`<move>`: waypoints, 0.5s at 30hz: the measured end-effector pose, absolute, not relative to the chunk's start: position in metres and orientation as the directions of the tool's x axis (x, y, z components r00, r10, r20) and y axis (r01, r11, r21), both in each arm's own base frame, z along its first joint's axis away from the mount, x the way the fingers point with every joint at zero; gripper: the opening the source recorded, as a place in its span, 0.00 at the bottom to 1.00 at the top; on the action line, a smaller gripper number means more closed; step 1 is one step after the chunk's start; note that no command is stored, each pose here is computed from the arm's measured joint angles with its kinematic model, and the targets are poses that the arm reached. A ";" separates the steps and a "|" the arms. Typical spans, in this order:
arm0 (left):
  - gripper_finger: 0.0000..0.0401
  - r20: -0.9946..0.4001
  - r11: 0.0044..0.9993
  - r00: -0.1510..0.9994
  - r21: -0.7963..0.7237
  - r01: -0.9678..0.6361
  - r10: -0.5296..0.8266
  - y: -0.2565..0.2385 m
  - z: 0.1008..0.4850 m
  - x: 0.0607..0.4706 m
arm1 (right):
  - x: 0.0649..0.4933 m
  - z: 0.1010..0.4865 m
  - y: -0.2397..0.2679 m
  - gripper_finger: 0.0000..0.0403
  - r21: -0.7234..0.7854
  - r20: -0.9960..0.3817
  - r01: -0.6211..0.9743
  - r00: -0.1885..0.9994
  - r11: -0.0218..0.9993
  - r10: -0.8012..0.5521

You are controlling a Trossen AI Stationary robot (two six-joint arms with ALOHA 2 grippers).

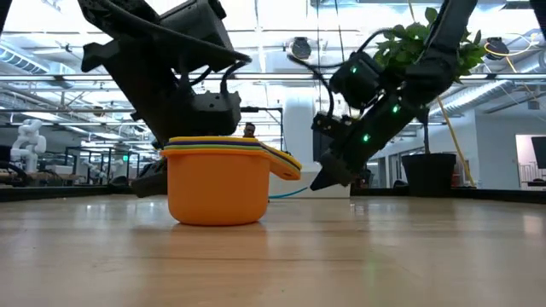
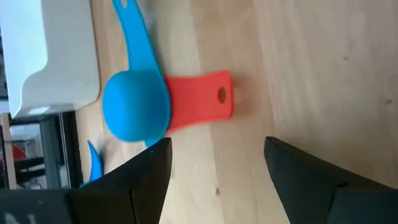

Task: Nest measuring cups in basket
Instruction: Stack the stacked measuring cups into the stacked measuring cups

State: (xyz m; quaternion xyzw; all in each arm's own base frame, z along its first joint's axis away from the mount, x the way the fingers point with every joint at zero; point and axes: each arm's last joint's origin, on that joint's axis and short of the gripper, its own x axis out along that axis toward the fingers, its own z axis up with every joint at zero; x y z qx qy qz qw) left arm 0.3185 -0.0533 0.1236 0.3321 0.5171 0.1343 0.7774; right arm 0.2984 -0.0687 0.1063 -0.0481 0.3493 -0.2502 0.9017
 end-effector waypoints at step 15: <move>0.55 -0.728 0.782 0.364 0.624 0.002 0.580 -0.044 0.142 0.305 | 0.306 0.089 -0.071 0.03 -0.183 -0.611 0.260 0.725 0.948 -0.317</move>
